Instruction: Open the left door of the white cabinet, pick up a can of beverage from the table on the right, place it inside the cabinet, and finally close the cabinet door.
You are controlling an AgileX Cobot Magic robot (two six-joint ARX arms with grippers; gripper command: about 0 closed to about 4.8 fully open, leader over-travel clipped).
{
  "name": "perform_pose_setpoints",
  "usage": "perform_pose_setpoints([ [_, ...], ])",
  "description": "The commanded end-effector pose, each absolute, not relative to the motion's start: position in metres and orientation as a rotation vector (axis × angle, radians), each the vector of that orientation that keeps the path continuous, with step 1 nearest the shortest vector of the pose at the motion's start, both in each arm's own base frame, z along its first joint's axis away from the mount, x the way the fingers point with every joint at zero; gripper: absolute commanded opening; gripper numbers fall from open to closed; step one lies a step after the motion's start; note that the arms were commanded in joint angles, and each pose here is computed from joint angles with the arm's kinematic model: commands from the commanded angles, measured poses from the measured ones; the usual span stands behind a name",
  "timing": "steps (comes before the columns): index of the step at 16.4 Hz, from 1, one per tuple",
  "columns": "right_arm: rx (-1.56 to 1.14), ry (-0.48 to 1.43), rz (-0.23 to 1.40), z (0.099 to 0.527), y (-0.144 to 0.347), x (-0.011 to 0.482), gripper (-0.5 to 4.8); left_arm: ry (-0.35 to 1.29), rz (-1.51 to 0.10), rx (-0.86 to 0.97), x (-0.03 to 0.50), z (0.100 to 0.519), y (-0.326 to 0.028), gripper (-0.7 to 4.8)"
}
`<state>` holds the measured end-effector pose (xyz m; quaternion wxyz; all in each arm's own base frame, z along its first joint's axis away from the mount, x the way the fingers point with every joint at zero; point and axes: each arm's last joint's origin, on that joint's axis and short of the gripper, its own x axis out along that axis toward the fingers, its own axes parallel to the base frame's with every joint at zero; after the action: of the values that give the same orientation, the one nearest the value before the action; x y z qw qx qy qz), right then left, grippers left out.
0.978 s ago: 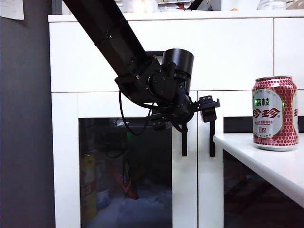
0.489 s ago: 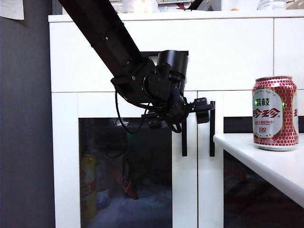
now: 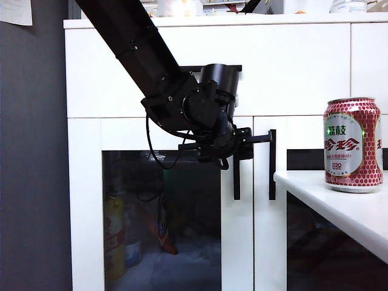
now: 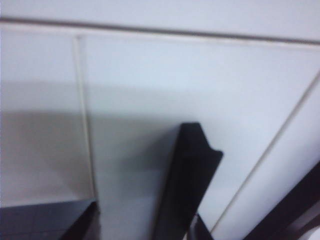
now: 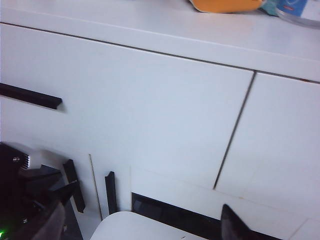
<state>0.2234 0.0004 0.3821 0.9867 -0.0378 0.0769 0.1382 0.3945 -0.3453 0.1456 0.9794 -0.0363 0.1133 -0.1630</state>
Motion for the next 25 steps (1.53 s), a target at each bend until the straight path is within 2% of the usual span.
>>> perform_pose_setpoints([
  [1, -0.081, 0.14, 0.276, 0.384, 0.0, 0.222, 4.0, 0.21, -0.496, -0.121, 0.378, 0.153, -0.367, 0.28],
  [2, -0.081, 0.14, 0.276, 0.385, 0.0, 0.222, 4.0, 0.205, -0.475, -0.121, 0.377, 0.153, -0.367, 1.93],
  [3, -0.08, 0.145, 0.276, 0.384, 0.0, 0.222, 4.0, 0.199, -0.448, -0.119, 0.376, 0.154, -0.368, 4.3],
  [4, -0.079, 0.15, 0.276, 0.384, 0.0, 0.222, 4.0, 0.194, -0.434, -0.12, 0.376, 0.157, -0.367, 4.53],
  [7, -0.08, 0.152, 0.276, 0.383, 0.0, 0.222, 4.0, 0.177, -0.415, -0.128, 0.375, 0.164, -0.368, 4.53],
  [9, -0.08, 0.152, 0.276, 0.383, 0.0, 0.222, 4.0, 0.168, -0.271, -0.111, 0.376, 0.163, -0.363, 4.53],
  [10, -0.08, 0.152, 0.276, 0.383, 0.0, 0.222, 4.0, 0.176, -0.258, -0.103, 0.376, 0.162, -0.363, 4.53],
  [16, -0.08, 0.152, 0.276, 0.383, 0.0, 0.222, 4.0, 0.183, -0.285, -0.106, 0.377, 0.161, -0.362, 4.53],
  [25, -0.103, 0.159, 0.262, 0.382, 0.0, 0.222, 4.0, 0.19, -0.236, -0.151, 0.392, 0.155, -0.349, 4.53],
])
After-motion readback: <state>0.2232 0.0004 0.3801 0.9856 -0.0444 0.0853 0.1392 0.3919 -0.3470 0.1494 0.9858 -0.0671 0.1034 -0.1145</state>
